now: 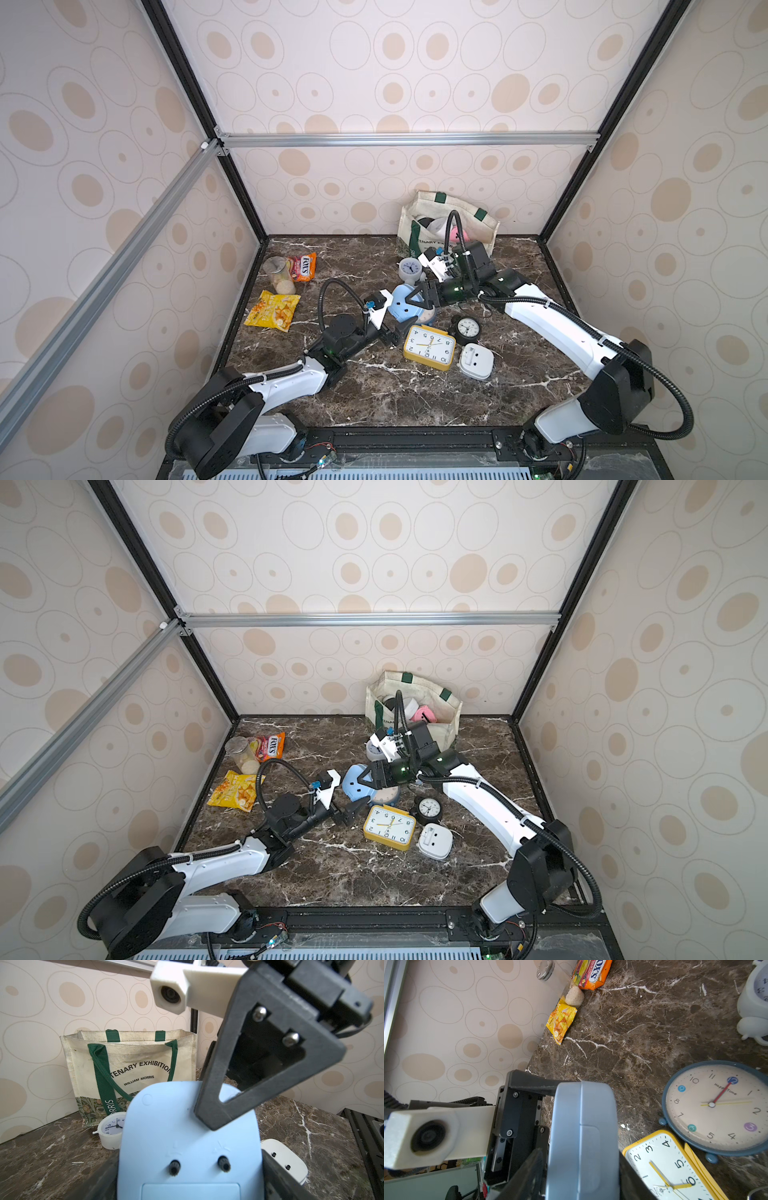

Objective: Put the alarm clock into the canvas bag
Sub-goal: Pick up the alarm from the center of the board.

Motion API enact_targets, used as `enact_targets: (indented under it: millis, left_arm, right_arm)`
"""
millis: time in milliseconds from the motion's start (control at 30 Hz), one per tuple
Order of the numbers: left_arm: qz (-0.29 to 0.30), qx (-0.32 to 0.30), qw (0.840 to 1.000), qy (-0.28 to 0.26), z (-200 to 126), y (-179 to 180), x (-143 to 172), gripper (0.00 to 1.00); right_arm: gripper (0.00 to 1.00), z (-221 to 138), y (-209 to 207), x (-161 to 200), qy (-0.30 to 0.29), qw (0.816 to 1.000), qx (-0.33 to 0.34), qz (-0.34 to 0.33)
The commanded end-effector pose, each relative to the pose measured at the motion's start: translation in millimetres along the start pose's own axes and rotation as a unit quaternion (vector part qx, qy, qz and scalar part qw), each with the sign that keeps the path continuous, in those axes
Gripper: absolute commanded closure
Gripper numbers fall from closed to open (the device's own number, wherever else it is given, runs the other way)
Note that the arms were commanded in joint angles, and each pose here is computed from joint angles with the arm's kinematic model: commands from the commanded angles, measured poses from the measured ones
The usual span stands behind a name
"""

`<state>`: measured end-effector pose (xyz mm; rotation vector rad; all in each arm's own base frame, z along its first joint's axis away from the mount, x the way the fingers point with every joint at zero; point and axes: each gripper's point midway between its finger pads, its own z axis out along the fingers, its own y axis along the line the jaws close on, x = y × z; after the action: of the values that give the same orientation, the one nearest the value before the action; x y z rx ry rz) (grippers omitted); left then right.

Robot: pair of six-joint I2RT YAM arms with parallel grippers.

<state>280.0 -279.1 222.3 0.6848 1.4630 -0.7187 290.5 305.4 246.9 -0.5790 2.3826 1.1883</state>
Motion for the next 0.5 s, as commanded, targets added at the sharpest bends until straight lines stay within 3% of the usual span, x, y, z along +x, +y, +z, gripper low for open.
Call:
enact_targets:
  millis: [0, 267, 300, 333, 367, 467]
  left_arm:
    - [0.021, -0.001, 0.999, -0.047, 6, -1, -30, 0.26]
    - [0.017, -0.001, 0.999, -0.042, 8, 0, -31, 0.21]
    - [0.012, -0.001, 0.999, -0.041, 9, 0, -32, 0.19]
    - [0.007, -0.002, 0.999, -0.042, 9, 0, -33, 0.05]
    - [0.002, 0.0, 0.999, -0.041, 10, 0, -35, 0.02]
    - [-0.024, 0.002, 0.999, -0.042, 12, -1, -43, 0.01]
  right_arm:
    - [0.5, 2, 7, 1, 0.007, 1.0, -0.016, -0.002]
    - [0.69, 1, 15, 4, 0.015, 0.999, -0.037, -0.009]
    - [0.71, -1, 17, 2, 0.011, 0.999, -0.038, -0.014]
    - [0.73, -4, 18, 0, 0.004, 0.999, -0.034, -0.02]
    - [0.74, -6, 18, -2, -0.003, 0.999, -0.028, -0.026]
    - [0.75, -20, 13, -15, -0.035, 0.998, 0.013, -0.048]
